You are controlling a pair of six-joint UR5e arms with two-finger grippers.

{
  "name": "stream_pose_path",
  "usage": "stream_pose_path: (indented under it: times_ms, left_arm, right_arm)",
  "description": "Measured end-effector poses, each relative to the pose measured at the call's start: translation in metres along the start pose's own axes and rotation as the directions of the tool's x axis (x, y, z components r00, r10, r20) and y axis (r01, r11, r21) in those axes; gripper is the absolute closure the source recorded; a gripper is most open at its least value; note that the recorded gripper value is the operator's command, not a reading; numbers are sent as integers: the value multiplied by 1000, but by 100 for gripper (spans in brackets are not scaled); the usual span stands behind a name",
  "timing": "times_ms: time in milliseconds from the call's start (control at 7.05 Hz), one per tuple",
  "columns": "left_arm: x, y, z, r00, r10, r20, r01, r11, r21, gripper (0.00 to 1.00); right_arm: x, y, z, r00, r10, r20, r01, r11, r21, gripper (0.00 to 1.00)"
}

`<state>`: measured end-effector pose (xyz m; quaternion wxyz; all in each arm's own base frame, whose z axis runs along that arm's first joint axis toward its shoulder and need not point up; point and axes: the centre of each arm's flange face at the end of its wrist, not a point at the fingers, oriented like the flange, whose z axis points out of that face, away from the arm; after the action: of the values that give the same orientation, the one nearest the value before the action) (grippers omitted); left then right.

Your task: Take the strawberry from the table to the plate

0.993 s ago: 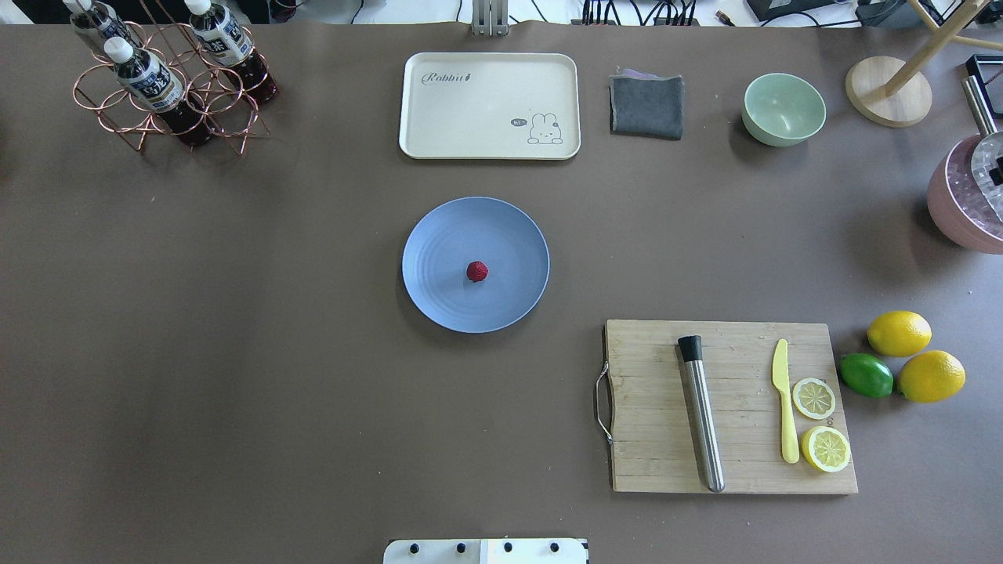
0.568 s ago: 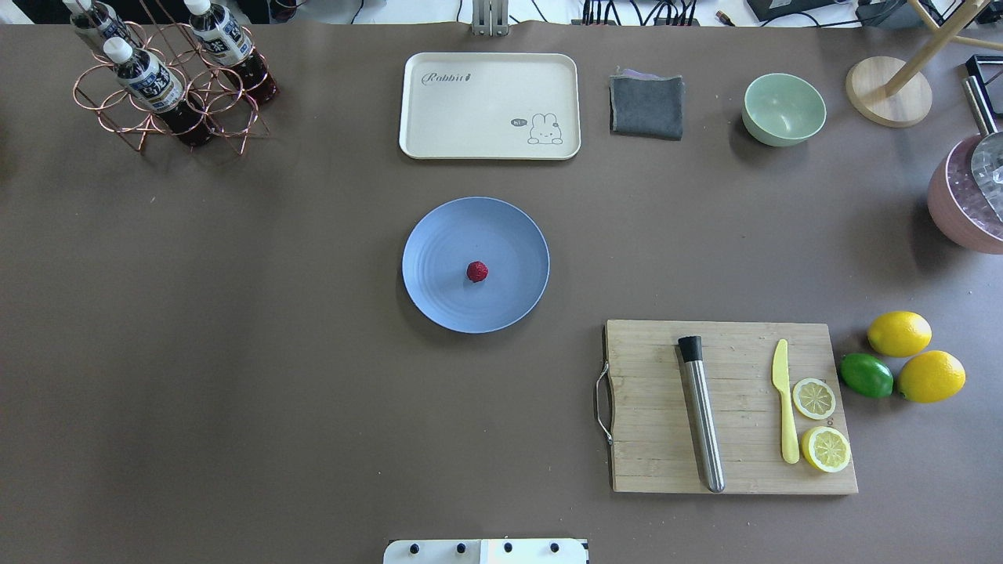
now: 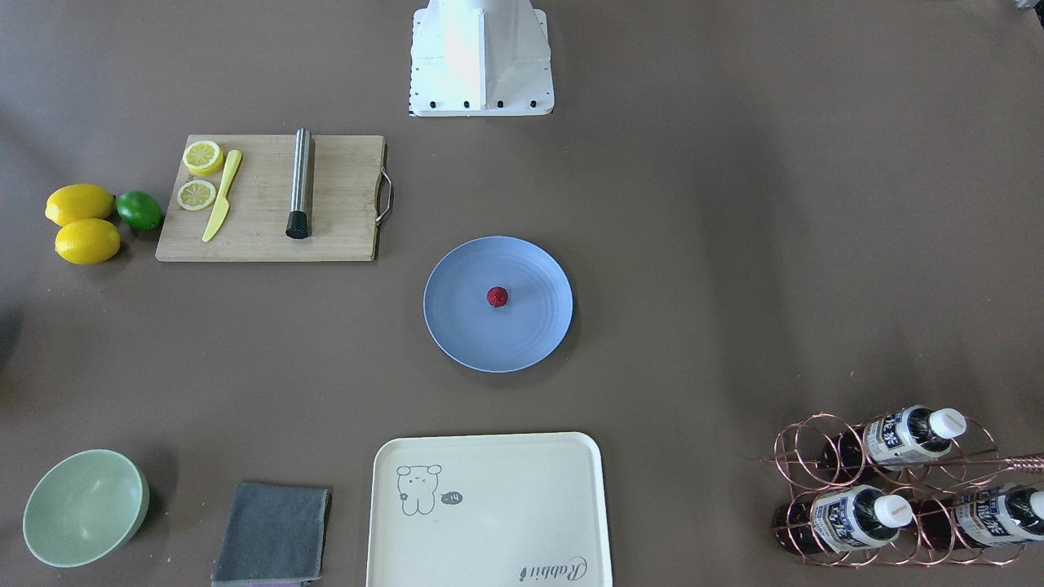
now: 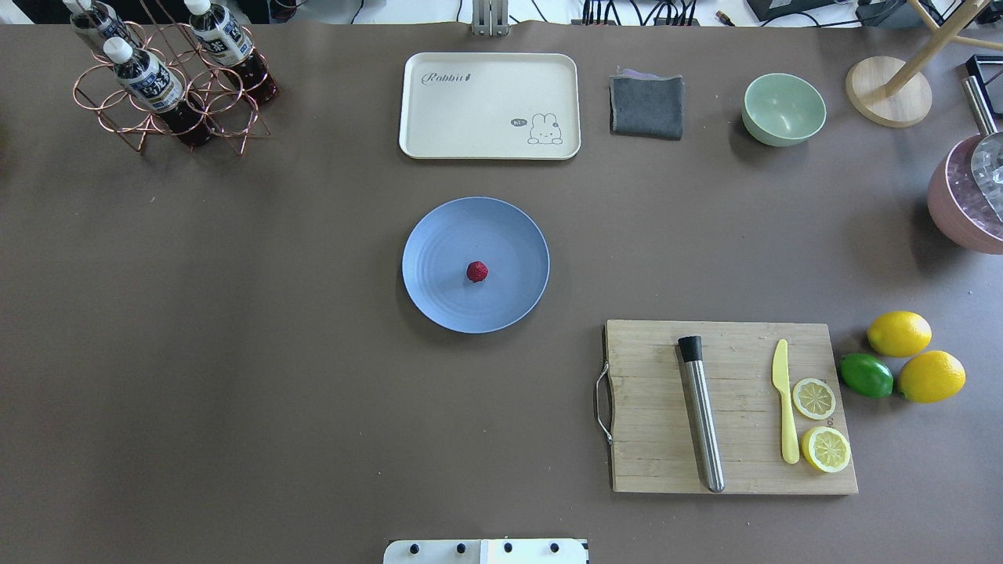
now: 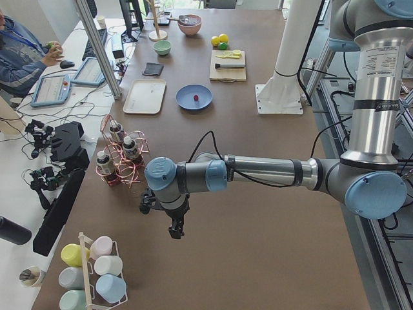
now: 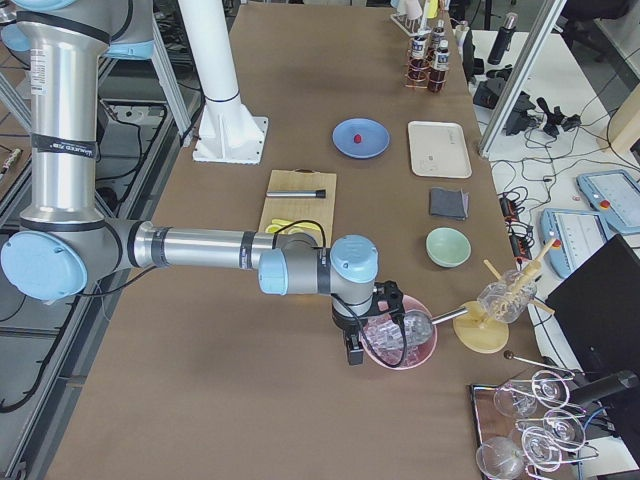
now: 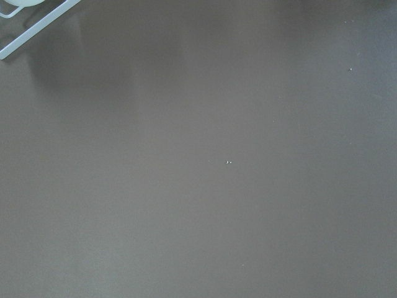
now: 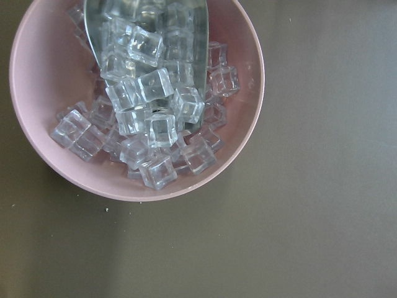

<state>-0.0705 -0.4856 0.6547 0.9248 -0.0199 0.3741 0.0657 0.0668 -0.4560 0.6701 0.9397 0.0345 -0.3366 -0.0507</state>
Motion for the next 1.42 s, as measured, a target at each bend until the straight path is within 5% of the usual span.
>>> stream_pose_path:
  times_ms: [426,1419]
  left_arm:
    - [-1,2,1,1000,-3,-1,3,1000,-1,2]
    - [-34,29,-10,997,-73,-8,73,997,33,2]
  right_arm:
    - [-2,0,5,984,165,67,-164,986,-14,0]
    - [0,1,8,982,174,66,-173,985,-19,0]
